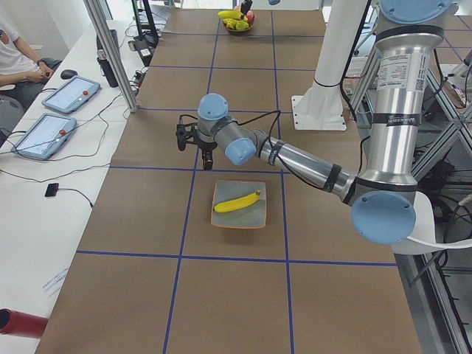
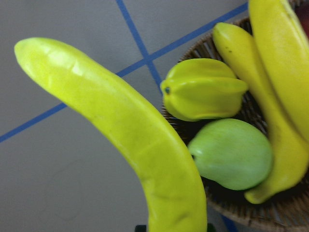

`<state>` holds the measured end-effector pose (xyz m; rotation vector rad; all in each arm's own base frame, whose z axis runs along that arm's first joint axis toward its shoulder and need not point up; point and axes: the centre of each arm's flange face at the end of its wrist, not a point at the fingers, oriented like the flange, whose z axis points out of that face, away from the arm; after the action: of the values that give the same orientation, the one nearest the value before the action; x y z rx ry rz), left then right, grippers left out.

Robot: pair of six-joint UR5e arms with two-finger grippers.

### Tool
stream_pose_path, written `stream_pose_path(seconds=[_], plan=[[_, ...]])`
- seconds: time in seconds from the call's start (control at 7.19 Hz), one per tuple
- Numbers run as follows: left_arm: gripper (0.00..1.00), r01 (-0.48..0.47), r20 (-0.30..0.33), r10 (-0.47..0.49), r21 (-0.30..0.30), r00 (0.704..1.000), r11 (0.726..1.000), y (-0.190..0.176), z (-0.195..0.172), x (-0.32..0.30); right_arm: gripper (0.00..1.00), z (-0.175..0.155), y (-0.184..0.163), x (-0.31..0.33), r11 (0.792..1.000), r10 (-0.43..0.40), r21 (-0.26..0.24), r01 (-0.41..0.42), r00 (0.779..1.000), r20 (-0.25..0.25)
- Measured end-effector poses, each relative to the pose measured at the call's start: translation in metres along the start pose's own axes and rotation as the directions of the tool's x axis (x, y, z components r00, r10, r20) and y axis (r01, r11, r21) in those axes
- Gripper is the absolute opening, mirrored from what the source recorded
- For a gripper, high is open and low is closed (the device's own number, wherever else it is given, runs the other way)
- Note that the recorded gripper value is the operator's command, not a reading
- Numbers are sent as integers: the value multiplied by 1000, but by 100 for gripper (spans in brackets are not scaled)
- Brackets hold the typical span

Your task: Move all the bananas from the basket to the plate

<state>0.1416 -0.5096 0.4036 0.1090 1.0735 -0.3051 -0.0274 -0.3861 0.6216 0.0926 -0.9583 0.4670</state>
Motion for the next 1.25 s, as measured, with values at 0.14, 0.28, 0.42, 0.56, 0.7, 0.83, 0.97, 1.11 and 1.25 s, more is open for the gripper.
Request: stream_pose_path(seconds=[0.14, 0.28, 0.42, 0.56, 0.7, 0.83, 0.97, 1.11, 1.25], plan=[[100, 57, -43, -56, 2, 997, 998, -12, 4, 45, 0, 0, -17, -58, 999, -22, -35, 22, 1000, 20], [100, 100, -79, -101, -20, 992, 995, -14, 14, 92, 0, -3, -31, -119, 995, -38, -87, 44, 997, 61], [100, 126, -108, -132, -60, 985, 990, -6, 31, 141, 0, -6, -42, -174, 988, -53, -141, 68, 993, 105], [100, 132, -128, -145, -101, 981, 986, 5, 48, 183, 0, -5, -44, -223, 976, -64, -197, 92, 987, 144], [100, 130, -144, -149, -133, 978, 983, 16, 62, 220, 0, -1, -37, -275, 961, -64, -255, 110, 981, 182], [100, 120, -163, -144, -152, 976, 981, 21, 68, 252, 0, 6, -20, -335, 943, -49, -312, 115, 976, 212], [100, 107, -187, -137, -160, 973, 981, 24, 70, 274, 0, 13, 1, -385, 926, -31, -360, 114, 973, 229], [100, 104, -224, -140, -167, 964, 980, 26, 72, 290, 0, 21, 24, -427, 908, -14, -404, 111, 972, 236], [100, 117, -266, -161, -176, 950, 978, 32, 76, 305, 0, 27, 44, -460, 892, 4, -439, 104, 971, 237]])
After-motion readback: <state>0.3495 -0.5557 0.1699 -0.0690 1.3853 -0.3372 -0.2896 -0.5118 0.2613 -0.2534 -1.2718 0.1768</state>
